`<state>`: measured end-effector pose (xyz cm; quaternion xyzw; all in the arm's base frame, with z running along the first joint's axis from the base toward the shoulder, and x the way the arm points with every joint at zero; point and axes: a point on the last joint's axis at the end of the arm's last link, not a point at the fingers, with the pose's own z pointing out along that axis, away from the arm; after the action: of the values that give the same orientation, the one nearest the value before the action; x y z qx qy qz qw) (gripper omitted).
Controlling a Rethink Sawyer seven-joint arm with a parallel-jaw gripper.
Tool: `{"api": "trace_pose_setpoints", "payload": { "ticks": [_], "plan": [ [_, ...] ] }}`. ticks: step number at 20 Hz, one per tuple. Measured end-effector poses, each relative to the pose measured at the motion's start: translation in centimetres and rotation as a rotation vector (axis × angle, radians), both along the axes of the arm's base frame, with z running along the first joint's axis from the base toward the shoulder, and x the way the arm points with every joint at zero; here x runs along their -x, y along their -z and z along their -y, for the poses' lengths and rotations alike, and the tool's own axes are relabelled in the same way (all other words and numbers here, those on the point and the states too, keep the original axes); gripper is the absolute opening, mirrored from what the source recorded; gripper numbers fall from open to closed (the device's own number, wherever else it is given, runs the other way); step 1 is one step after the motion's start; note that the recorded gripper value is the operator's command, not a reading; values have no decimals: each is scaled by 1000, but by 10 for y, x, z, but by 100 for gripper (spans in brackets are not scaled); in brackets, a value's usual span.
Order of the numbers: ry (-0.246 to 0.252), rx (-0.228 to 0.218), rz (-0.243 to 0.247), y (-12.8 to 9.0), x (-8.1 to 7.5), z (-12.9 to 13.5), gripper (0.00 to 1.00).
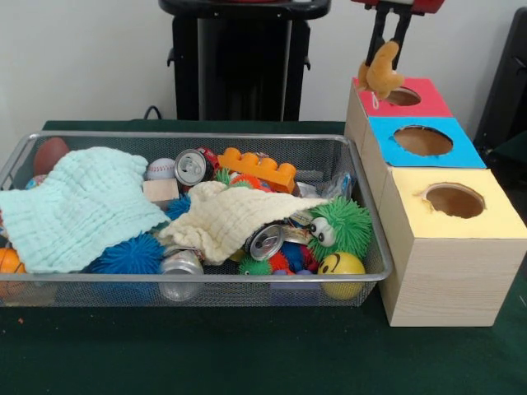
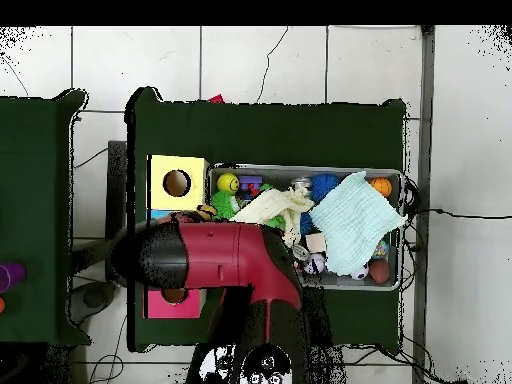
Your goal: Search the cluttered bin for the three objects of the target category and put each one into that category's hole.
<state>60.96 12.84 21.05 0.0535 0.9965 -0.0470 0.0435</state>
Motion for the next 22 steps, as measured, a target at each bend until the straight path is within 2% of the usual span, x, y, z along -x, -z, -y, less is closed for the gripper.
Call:
{"api": "trace_pose_setpoints", "payload": {
  "ticks": [6,14,22],
  "plan": [
    [20,3,-6,-1,8,-7,0],
    [51,-15,-29,5,26,-18,0],
    [98,-48,-46,32,61,-22,0]
  ]
}}
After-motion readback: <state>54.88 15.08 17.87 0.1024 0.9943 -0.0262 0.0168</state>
